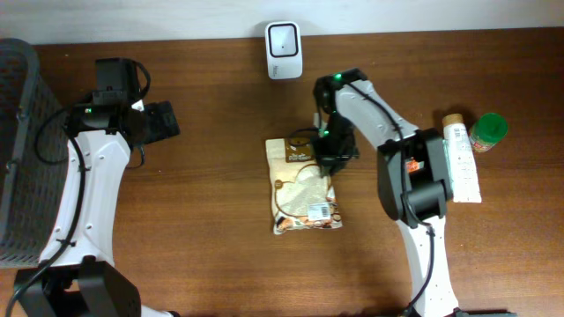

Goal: Scan the item barcode

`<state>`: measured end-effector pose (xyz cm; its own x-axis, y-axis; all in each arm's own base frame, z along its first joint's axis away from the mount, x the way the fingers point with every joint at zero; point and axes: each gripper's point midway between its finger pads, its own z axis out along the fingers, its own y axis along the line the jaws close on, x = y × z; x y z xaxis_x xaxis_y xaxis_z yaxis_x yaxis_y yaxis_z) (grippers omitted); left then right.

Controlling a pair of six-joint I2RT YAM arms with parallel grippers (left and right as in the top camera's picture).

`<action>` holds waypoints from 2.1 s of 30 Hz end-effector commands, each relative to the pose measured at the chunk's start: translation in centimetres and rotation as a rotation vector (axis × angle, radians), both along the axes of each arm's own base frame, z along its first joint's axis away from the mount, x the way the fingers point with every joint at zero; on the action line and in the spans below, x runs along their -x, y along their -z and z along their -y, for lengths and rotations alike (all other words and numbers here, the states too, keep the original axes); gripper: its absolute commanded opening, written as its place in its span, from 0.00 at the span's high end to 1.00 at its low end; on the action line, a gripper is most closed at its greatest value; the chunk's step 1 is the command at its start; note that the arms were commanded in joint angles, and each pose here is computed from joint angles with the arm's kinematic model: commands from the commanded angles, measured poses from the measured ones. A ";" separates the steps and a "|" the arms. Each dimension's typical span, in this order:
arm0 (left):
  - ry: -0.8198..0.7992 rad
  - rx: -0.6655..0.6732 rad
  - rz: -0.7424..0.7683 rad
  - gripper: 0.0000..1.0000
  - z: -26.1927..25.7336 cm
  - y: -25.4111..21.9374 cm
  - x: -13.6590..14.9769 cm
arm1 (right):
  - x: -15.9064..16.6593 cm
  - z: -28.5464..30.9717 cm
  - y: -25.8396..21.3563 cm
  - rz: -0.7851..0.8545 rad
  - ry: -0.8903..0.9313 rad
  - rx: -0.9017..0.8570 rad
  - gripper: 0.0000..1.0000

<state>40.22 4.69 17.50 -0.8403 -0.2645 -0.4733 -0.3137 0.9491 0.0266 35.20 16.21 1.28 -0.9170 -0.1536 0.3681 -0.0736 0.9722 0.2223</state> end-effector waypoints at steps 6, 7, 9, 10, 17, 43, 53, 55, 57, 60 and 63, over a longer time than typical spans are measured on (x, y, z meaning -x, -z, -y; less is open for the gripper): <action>0.012 -0.016 0.016 0.01 -0.2 -0.7 -0.3 | -2.0 2.0 -8.2 0.251 -0.082 -0.018 0.75; 0.012 -0.016 0.016 0.01 -0.2 -0.7 -0.3 | -1.9 2.1 -9.3 0.274 -0.081 -0.023 0.75; 0.012 -0.016 0.016 0.01 -0.2 -0.7 -0.3 | -1.3 2.9 -11.3 0.301 -0.043 0.019 0.75; 0.012 -0.016 0.016 0.01 -0.2 -0.7 -0.3 | -1.0 3.8 -12.1 0.310 -0.014 0.076 0.76; 0.012 -0.016 0.016 0.01 -0.2 -0.7 -0.3 | 3.3 5.5 -14.4 0.472 0.060 0.227 0.78; 0.012 -0.016 0.016 0.01 -0.2 -0.7 -0.3 | 10.2 0.7 0.2 0.157 -0.035 0.161 0.69; 0.012 -0.016 0.016 0.01 -0.2 -0.7 -0.3 | 10.6 -5.2 -0.6 0.212 -0.150 -0.001 0.62; 0.012 -0.016 0.016 0.01 -0.2 -0.7 -0.3 | 9.7 -7.3 -1.2 0.241 -0.138 -0.096 0.62; 0.012 -0.016 0.016 0.01 -0.2 -0.7 -0.3 | 8.7 -9.1 -1.5 0.281 -0.126 -0.176 0.62; 0.012 -0.016 0.016 0.01 -0.2 -0.7 -0.3 | 7.2 -10.6 -1.5 0.336 -0.065 -0.207 0.62; 0.012 -0.016 0.016 0.01 -0.2 -0.7 -0.3 | 6.6 -11.3 -1.1 0.353 -0.044 -0.214 0.64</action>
